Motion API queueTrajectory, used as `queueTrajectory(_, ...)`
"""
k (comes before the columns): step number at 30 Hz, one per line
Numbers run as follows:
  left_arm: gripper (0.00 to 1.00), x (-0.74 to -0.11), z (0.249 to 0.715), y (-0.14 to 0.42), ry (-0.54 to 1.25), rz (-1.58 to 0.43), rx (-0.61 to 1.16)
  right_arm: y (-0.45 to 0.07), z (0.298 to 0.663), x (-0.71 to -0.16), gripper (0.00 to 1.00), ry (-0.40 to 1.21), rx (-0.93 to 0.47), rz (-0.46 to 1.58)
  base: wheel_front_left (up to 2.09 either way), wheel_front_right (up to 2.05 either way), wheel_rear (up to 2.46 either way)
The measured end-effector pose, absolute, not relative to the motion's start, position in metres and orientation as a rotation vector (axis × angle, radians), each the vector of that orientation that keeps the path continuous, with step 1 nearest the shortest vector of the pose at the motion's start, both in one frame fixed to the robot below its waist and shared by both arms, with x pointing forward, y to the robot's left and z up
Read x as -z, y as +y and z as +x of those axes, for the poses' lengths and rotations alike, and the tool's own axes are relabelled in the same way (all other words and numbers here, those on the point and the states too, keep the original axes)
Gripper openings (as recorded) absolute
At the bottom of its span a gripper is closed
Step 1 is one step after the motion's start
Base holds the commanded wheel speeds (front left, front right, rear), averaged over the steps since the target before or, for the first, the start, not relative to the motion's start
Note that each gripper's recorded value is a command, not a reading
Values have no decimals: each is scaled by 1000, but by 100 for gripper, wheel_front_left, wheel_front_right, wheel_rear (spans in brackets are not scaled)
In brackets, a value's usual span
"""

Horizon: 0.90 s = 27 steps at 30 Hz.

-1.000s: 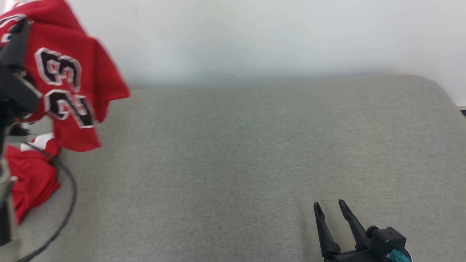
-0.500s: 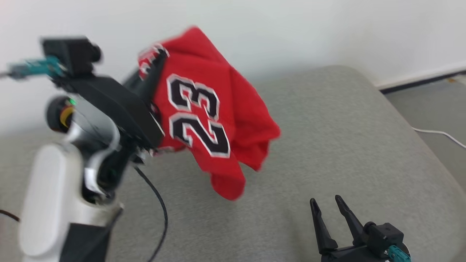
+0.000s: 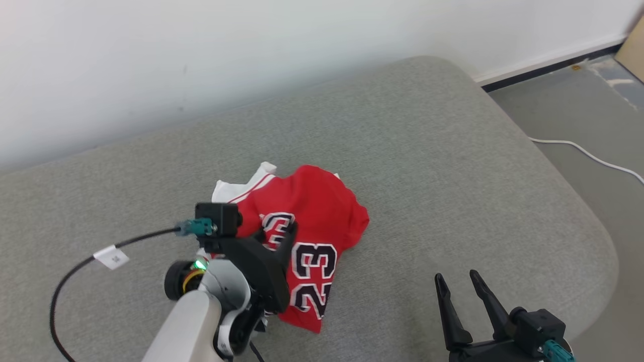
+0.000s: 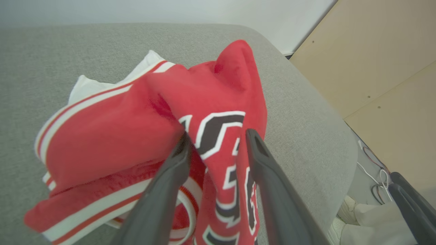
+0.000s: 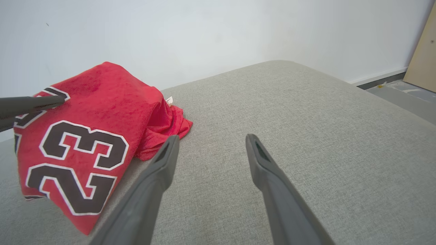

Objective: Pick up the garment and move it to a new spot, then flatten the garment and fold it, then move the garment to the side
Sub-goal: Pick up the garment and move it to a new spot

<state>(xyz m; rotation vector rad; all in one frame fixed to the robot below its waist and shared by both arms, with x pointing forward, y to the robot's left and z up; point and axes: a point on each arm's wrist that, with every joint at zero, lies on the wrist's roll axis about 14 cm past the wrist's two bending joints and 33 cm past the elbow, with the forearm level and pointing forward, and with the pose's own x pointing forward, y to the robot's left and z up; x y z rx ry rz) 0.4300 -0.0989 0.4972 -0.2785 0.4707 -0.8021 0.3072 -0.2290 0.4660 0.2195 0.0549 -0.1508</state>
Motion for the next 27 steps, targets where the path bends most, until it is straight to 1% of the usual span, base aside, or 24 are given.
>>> queueTrajectory(2, 100, -490, 426, -97, 481, -318, 791, -227, 311, -467, 100, 54, 141, 219, 0, 0, 0)
queueTrajectory(4, 100, -495, 426, -94, 433, -343, 785, -225, 314, -467, 100, 56, 131, 217, 0, 0, 0)
queueTrajectory(10, 100, -534, 429, -64, 185, -508, 683, -217, 322, -467, 100, 56, 99, 217, 0, 0, 0)
queueTrajectory(13, 100, -541, 423, -36, 79, -530, 600, -215, 322, -467, 100, 57, 90, 216, 0, 0, 0)
queueTrajectory(14, 100, -541, 423, -36, 79, -530, 600, -215, 322, -467, 100, 57, 90, 216, 0, 0, 0)
queueTrajectory(15, 100, -540, 418, -14, 21, -543, 536, -215, 322, -468, 100, 55, 86, 212, 0, 0, 0)
queueTrajectory(16, 100, -540, 418, -14, 21, -543, 536, -215, 322, -468, 100, 55, 86, 212, 0, 0, 0)
queueTrajectory(22, 100, -529, 394, 64, -59, -460, 331, -207, 327, -477, 100, 35, 50, 196, 0, 0, 0)
queueTrajectory(25, 100, -535, 378, 99, -119, -378, 248, -202, 328, -481, 100, 28, 28, 185, 0, 0, 0)
queueTrajectory(27, 100, -525, 364, 120, -106, -327, 190, -197, 328, -480, 100, 34, 12, 178, 0, 0, 0)
